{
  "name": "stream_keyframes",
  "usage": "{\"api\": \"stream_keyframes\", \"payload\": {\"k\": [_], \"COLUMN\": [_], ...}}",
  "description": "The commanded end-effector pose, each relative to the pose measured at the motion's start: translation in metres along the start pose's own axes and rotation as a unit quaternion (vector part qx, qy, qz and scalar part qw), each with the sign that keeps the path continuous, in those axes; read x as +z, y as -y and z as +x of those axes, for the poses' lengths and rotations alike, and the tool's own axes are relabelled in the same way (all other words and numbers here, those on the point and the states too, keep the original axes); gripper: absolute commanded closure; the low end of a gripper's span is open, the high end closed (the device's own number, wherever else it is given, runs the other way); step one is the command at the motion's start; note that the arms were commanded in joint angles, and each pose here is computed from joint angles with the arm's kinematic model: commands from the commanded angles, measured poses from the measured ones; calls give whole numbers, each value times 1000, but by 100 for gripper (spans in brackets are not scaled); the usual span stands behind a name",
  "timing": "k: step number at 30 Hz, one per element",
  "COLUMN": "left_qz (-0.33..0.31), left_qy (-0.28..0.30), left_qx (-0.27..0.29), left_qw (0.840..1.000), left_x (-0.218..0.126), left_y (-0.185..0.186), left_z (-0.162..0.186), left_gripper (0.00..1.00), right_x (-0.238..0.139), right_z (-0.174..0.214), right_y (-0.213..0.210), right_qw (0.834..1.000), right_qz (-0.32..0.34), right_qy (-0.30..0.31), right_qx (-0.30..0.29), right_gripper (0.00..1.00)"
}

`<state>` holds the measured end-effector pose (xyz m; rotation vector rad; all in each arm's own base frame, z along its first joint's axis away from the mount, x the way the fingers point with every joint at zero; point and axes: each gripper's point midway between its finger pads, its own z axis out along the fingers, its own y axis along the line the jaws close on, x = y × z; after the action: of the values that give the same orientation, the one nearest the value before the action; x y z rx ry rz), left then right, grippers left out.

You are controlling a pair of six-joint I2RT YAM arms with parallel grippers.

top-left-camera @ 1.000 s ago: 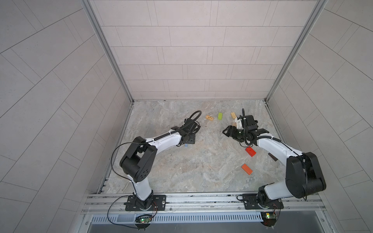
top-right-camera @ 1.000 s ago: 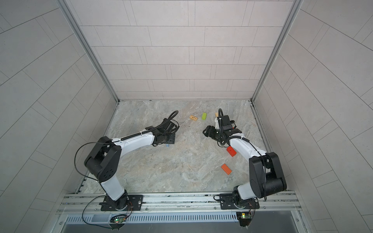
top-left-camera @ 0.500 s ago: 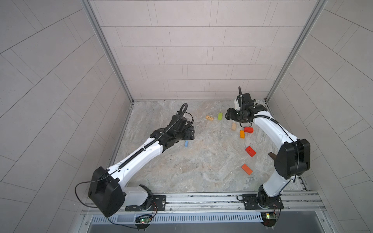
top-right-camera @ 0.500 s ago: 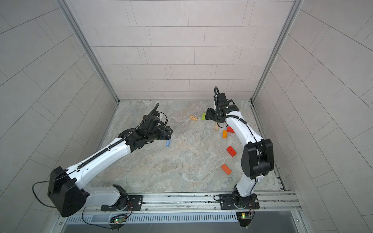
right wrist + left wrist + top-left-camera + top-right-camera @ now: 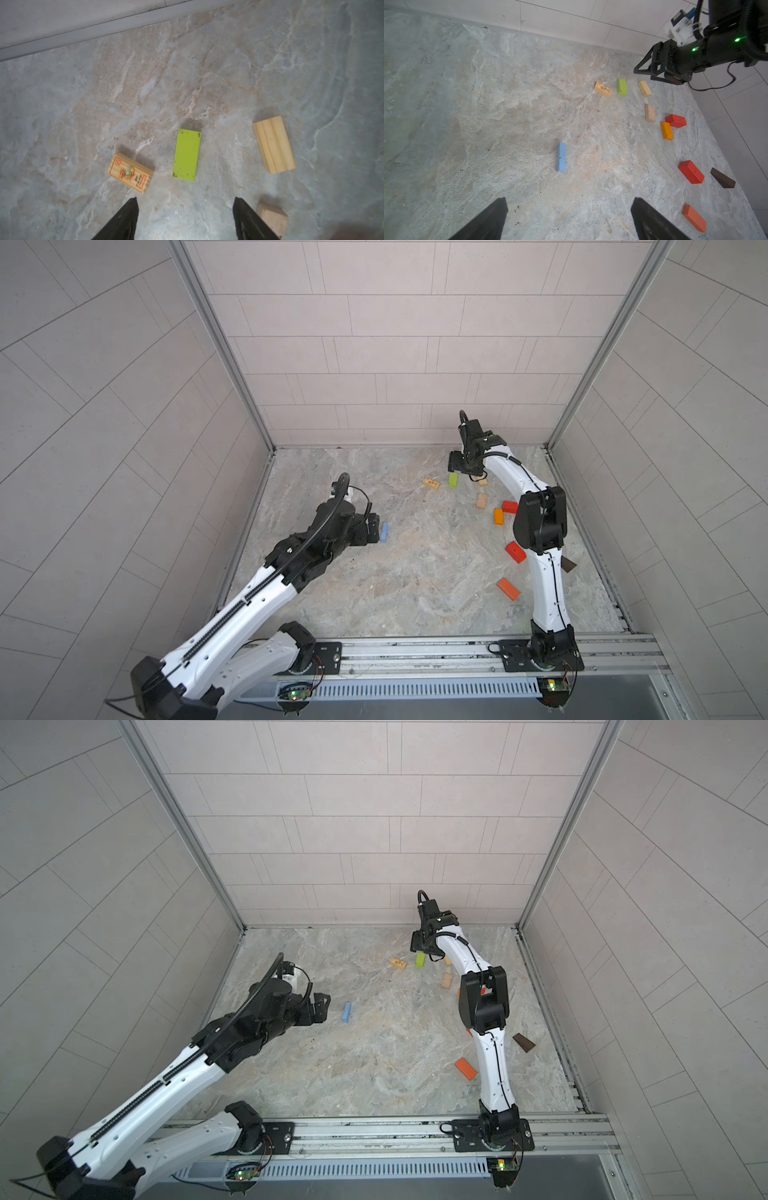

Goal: Build the wood block tower
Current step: 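Grasp the lime green block with the right gripper while the left gripper draws back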

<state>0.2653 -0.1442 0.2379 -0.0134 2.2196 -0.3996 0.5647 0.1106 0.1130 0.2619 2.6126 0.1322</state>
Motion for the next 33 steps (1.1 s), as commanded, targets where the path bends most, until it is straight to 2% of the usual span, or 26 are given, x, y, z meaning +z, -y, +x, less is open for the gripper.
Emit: {"api": "stream_keyframes", "payload": {"k": [1, 3, 9, 13, 18, 28, 31, 33], "left_qz": [-26, -21, -42, -43, -32, -27, -27, -34], "left_qy": [0, -17, -45, -51, -58, -63, -61, -57], "left_qx": [10, 22, 17, 12, 20, 21, 16, 11], "left_qw": [1000, 999, 998, 998, 998, 997, 998, 998], "left_x": [-2, -1, 7, 11, 17, 15, 13, 13], "left_y": [-15, -15, -25, -26, -23, -20, -22, -25], "left_z": [8, 17, 33, 39, 43, 42, 44, 44], "left_gripper": [0, 0, 0, 0, 0, 0, 0, 0], "right_x": [9, 21, 47, 55, 65, 76, 79, 81], "right_z": [0, -1, 0, 0, 6, 15, 18, 19], "right_y": [5, 2, 0, 2, 3, 4, 5, 5], "right_qw": [999, 999, 998, 998, 998, 998, 998, 998], "right_qz": [31, 33, 56, 64, 62, 62, 62, 61], "right_qy": [-8, -8, 1, 2, -9, -23, -28, -30], "right_qx": [5, 3, -12, -9, 0, 9, 12, 13], "right_gripper": [38, 42, 41, 43, 49, 53, 59, 69]}}
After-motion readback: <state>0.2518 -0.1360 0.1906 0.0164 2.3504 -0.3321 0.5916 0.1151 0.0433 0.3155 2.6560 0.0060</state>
